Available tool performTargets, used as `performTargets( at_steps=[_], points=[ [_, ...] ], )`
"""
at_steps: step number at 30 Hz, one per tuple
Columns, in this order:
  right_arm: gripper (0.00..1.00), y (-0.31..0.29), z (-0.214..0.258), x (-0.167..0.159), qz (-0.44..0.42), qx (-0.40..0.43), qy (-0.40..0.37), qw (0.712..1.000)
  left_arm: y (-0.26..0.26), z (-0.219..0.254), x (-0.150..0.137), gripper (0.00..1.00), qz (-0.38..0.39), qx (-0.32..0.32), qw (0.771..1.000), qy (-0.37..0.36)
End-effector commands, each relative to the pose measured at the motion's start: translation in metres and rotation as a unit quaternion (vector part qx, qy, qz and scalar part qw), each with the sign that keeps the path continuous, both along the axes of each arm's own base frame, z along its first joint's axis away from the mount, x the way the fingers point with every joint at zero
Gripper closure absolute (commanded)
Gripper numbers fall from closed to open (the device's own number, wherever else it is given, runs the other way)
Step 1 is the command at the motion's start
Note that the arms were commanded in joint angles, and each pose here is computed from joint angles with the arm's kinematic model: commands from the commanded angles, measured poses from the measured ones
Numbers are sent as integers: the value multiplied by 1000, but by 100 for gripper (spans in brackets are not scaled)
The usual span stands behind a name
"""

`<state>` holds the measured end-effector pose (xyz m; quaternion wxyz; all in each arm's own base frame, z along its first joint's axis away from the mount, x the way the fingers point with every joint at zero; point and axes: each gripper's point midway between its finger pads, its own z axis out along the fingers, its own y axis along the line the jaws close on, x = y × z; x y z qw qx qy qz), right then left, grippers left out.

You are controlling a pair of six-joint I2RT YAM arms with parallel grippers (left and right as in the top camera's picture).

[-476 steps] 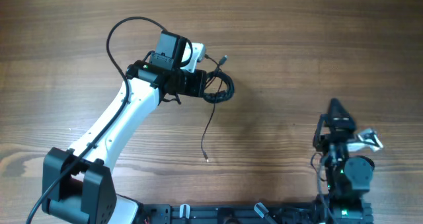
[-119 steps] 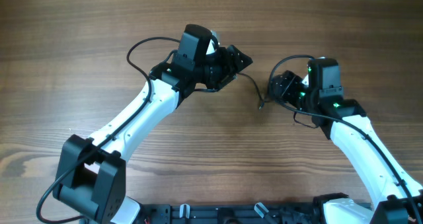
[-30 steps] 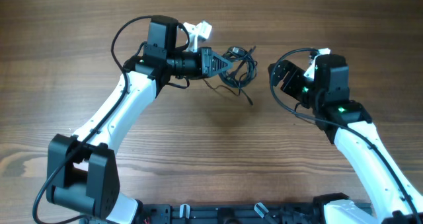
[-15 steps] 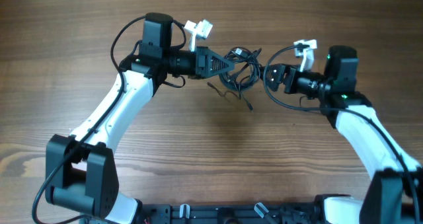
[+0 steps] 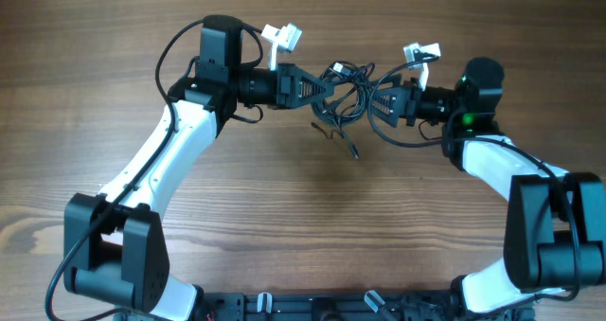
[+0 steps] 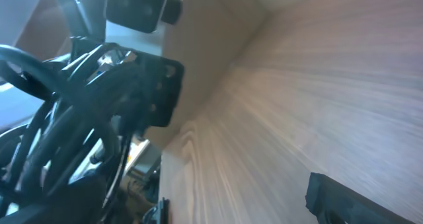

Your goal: Untangle cables

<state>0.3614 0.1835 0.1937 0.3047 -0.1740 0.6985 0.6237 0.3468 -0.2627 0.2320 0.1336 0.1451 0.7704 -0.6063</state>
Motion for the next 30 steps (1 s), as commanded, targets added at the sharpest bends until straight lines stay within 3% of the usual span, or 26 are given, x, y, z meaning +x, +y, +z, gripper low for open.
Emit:
performTargets(
  at_steps=[1, 5, 7, 9, 10, 11, 12, 13, 16, 19, 22, 25, 27, 30],
  points=[
    [0, 19, 2, 6, -16, 8, 34, 999, 2, 13, 1, 96, 6, -1, 1000, -26],
    [2, 32, 1, 20, -65, 14, 66, 996, -9, 13, -7, 96, -10, -1, 1000, -26],
    [10, 27, 3, 30, -98, 24, 84, 991, -12, 13, -9, 96, -14, -1, 1000, -26],
    [30, 18, 2, 40, -127, 27, 89, 988, -12, 13, -10, 96, -14, -1, 1000, -26],
    [60, 10, -2, 46, -147, 25, 98, 984, -10, 13, -8, 96, -12, -1, 1000, -26],
    [81, 3, -6, 51, -162, 22, 110, 980, -8, 13, -7, 96, -9, -1, 1000, -26],
    [96, -9, -17, 58, -188, 15, 135, 973, -5, 13, -4, 96, -4, -1, 1000, -26],
    [96, -22, -34, 64, -221, 3, 174, 960, -2, 13, -2, 96, 0, -1, 1000, -26],
    [96, -65, -89, 69, -312, -66, 253, 913, 4, 13, 3, 96, 9, -1, 1000, -26],
    [94, -86, -116, 61, -336, -120, 266, 896, 4, 13, 3, 96, 9, -1, 1000, -26],
    [68, -83, -111, 58, -313, -110, 265, 905, 4, 13, 3, 96, 9, -1, 1000, -27],
    [38, -48, -68, 40, -168, -75, 134, 974, 6, 11, 7, 96, 19, 6, 999, -28],
    [11, -35, -45, 24, -93, -46, 75, 992, 6, 11, 7, 96, 20, 6, 999, -28],
    [6, -26, -33, 17, -62, -33, 43, 997, 5, 14, 2, 96, 6, -5, 1000, -25]
  ],
)
